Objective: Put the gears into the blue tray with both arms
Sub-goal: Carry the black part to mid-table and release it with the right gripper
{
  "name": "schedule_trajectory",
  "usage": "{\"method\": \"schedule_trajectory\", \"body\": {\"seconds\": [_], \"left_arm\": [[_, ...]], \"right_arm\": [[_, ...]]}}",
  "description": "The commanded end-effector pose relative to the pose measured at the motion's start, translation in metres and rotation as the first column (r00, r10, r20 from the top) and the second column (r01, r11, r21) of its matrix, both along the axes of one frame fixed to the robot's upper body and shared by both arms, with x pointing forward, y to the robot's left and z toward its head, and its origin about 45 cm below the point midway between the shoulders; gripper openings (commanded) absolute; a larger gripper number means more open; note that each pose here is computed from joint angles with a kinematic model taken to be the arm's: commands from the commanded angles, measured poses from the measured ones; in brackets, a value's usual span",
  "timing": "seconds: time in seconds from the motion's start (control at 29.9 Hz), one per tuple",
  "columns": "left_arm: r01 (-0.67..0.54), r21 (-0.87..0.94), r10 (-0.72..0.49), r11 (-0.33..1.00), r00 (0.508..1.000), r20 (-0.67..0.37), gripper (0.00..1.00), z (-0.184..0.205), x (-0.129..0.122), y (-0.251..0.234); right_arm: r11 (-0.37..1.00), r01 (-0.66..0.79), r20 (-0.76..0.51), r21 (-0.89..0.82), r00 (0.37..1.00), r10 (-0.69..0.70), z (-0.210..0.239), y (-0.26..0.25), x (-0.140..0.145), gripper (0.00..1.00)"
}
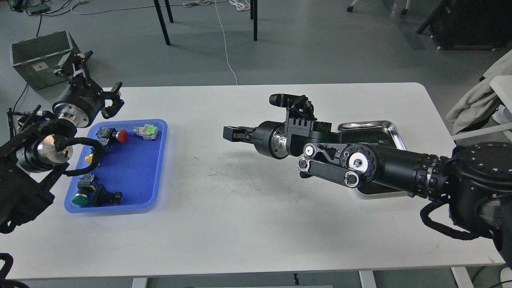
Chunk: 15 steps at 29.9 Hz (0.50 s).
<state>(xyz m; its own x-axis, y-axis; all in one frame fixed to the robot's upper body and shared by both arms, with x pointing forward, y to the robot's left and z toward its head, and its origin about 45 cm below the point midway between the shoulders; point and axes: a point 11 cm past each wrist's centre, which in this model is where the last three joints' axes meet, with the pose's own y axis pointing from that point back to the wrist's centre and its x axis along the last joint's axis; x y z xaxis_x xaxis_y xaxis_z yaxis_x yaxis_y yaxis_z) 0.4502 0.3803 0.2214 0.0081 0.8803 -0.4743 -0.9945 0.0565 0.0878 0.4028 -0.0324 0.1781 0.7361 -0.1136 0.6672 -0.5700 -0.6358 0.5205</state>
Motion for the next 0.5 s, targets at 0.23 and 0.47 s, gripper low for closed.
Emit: {"method": "schedule_trajectory", "body": {"seconds": [0.23, 0.47], "left_arm": [[0.003, -0.004, -0.003, 1.000, 1.000, 0.001, 0.99, -0.001, 0.000, -0.002], [0.002, -0.006, -0.002, 1.000, 1.000, 0.002, 0.99, -0.001, 0.000, -0.001]], "right_arm": [[0.997, -0.072, -0.097, 0.028, 0.993, 0.074, -0.025, 0.013, -0.039, 0.02], [0.997, -0.072, -0.126, 0.005, 0.989, 0.072, -0.043, 0.007, -0.051, 0.03]]}}
